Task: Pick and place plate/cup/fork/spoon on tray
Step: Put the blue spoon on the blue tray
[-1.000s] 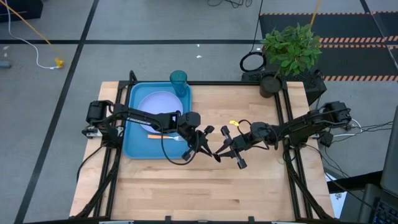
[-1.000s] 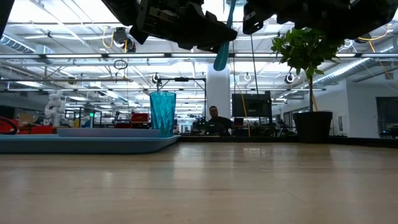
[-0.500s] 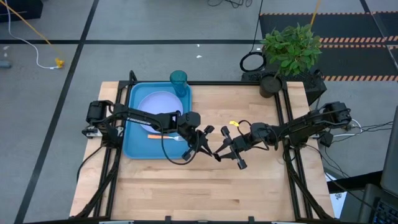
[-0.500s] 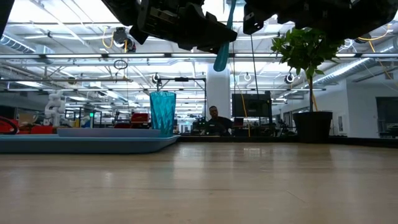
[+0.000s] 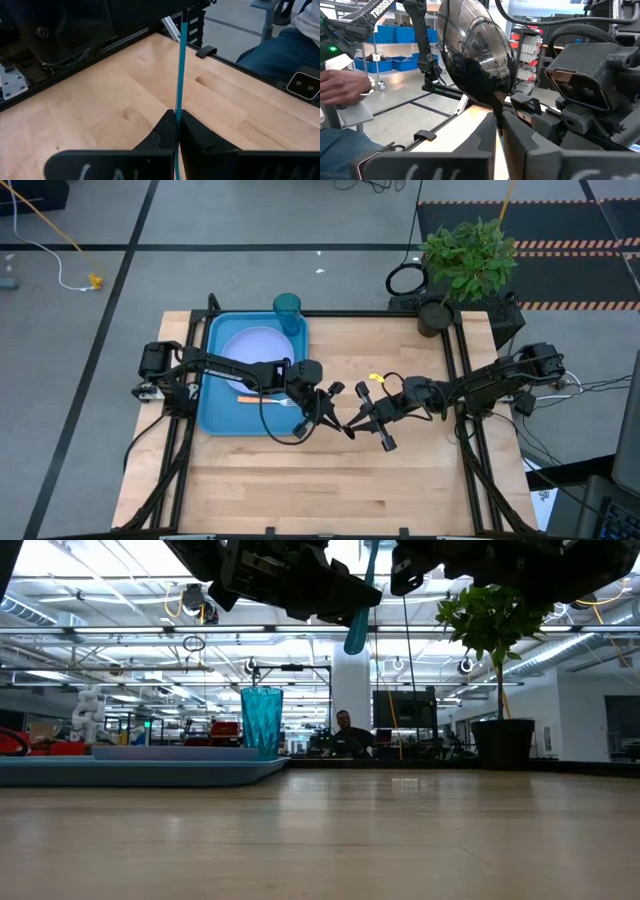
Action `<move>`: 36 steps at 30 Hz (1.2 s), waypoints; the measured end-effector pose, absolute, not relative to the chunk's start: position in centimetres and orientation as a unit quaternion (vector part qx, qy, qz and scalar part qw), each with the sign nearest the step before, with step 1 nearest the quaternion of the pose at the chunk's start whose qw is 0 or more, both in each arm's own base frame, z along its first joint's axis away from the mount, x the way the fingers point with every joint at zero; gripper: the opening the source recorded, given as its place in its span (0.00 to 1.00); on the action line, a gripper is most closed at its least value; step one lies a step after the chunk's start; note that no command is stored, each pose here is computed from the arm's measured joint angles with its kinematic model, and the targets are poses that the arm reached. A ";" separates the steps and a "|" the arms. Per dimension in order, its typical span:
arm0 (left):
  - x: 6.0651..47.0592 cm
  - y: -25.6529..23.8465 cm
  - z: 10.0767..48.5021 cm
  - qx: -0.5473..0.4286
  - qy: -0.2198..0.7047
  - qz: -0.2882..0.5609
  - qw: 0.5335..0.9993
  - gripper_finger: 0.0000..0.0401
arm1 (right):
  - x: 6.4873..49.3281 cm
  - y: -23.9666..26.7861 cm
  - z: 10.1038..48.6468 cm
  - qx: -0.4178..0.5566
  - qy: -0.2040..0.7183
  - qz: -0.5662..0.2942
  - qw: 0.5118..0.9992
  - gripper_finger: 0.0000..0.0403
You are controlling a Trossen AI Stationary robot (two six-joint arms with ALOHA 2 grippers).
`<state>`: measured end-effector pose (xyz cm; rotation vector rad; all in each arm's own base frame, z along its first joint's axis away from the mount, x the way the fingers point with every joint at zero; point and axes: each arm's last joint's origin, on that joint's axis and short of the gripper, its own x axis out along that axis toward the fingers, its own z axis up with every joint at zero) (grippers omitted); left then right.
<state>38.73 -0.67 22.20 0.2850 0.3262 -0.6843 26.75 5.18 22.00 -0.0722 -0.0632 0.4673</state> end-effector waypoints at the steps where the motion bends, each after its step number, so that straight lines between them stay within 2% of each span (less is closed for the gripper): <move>1: 38.7 -0.7 22.2 0.139 0.159 -0.333 0.919 0.01 | 26.8 5.2 22.0 -0.036 -0.031 0.231 0.972 0.02; 7: 38.7 -0.7 22.2 0.138 0.159 -0.333 0.919 0.01 | 26.7 5.2 22.0 -0.038 -0.031 0.234 0.971 0.04; 15: 38.7 -0.6 22.2 0.133 0.158 -0.334 0.920 0.01 | 26.7 5.4 22.1 -0.050 -0.042 0.235 0.970 0.15; 25: 38.7 -0.7 22.2 0.132 0.151 -0.346 0.917 0.01 | 27.8 5.6 21.5 -0.040 -0.057 0.249 0.966 0.02; 36: 38.5 -0.8 21.8 0.123 0.171 -0.357 0.910 0.03 | 29.1 5.9 21.5 -0.036 -0.045 0.261 0.963 0.01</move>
